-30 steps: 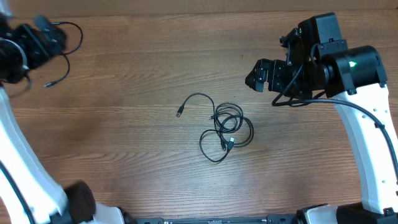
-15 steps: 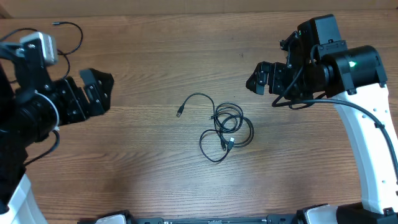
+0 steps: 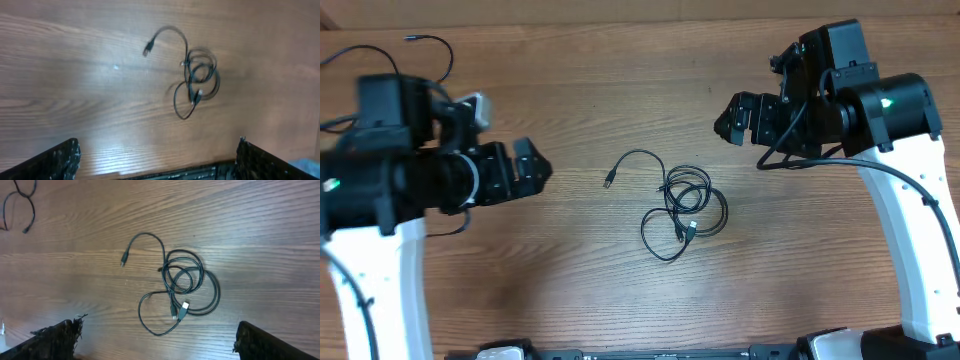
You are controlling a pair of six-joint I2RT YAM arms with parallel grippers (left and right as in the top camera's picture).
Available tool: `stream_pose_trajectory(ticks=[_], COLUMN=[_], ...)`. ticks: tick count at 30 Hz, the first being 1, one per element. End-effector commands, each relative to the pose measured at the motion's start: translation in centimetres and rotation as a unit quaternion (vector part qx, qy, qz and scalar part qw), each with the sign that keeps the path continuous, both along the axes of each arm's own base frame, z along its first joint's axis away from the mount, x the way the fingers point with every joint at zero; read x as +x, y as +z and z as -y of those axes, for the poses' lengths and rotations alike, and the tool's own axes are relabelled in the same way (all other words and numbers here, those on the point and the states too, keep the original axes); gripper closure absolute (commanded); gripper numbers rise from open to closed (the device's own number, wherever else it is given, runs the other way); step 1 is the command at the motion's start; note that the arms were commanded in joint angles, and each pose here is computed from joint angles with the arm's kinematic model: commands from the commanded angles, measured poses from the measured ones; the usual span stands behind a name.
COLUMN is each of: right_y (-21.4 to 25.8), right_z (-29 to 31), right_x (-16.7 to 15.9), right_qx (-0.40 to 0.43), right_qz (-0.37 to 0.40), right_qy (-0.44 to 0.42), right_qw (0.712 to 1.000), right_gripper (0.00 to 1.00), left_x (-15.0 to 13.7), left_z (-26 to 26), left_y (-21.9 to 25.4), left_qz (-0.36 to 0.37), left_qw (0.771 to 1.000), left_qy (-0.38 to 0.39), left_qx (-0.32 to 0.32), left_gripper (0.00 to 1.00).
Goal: Untangle cables
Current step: 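Move the left gripper down onto the central cable tangle and grasp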
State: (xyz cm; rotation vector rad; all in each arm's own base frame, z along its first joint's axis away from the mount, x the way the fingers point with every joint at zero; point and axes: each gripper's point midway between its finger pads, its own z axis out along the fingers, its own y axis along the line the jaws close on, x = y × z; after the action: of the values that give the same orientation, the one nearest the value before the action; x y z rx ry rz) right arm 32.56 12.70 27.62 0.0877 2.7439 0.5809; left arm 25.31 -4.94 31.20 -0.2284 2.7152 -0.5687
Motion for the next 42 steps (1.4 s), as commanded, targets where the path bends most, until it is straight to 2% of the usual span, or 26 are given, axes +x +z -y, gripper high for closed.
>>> stream_pose_trajectory(ticks=[1, 3, 10, 14, 23, 30, 37, 42], right_y=[-0.1, -0.1, -0.2, -0.5, 0.0, -0.2, -0.2, -0.2], right_z=[0.0, 0.0, 0.5, 1.5, 1.6, 2.6, 4.3, 4.7], right_x=[0.3, 0.3, 0.5, 0.9, 1.9, 1.9, 2.3, 2.5], right_qx=[-0.003, -0.003, -0.017, -0.045, -0.048, -0.057, -0.057, -0.055], right_qz=[0.004, 0.004, 0.009, 0.015, 0.039, 0.033, 0.03, 0.031], right_qy=[0.001, 0.001, -0.006, -0.02, -0.025, -0.038, -0.064, -0.07], right_qw=[1.0, 1.0, 1.0, 0.999, 0.998, 0.997, 0.996, 0.996], right_gripper=[0.0, 0.0, 0.0, 0.0, 0.0, 0.0, 0.0, 0.0], left_x=[0.5, 1.5, 3.5, 3.0, 1.0, -0.2, 0.0, -0.1], left_z=[2.2, 4.0, 7.3, 9.4, 14.3, 15.2, 16.3, 17.5], left_y=[-3.4, -5.6, -11.3, -14.4, -20.3, -24.6, -26.4, -26.6], left_qz=[-0.026, -0.026, -0.057, -0.099, -0.2, -0.267, -0.264, -0.251], left_qw=[0.999, 0.997, 0.994, 0.989, 0.967, 0.948, 0.944, 0.944], left_qy=[-0.036, -0.063, -0.063, -0.095, -0.155, -0.175, -0.2, -0.214], left_qx=[-0.023, -0.043, -0.066, -0.06, -0.033, -0.009, -0.006, -0.002], left_gripper=[0.0, 0.0, 0.0, 0.0, 0.0, 0.0, 0.03, 0.12])
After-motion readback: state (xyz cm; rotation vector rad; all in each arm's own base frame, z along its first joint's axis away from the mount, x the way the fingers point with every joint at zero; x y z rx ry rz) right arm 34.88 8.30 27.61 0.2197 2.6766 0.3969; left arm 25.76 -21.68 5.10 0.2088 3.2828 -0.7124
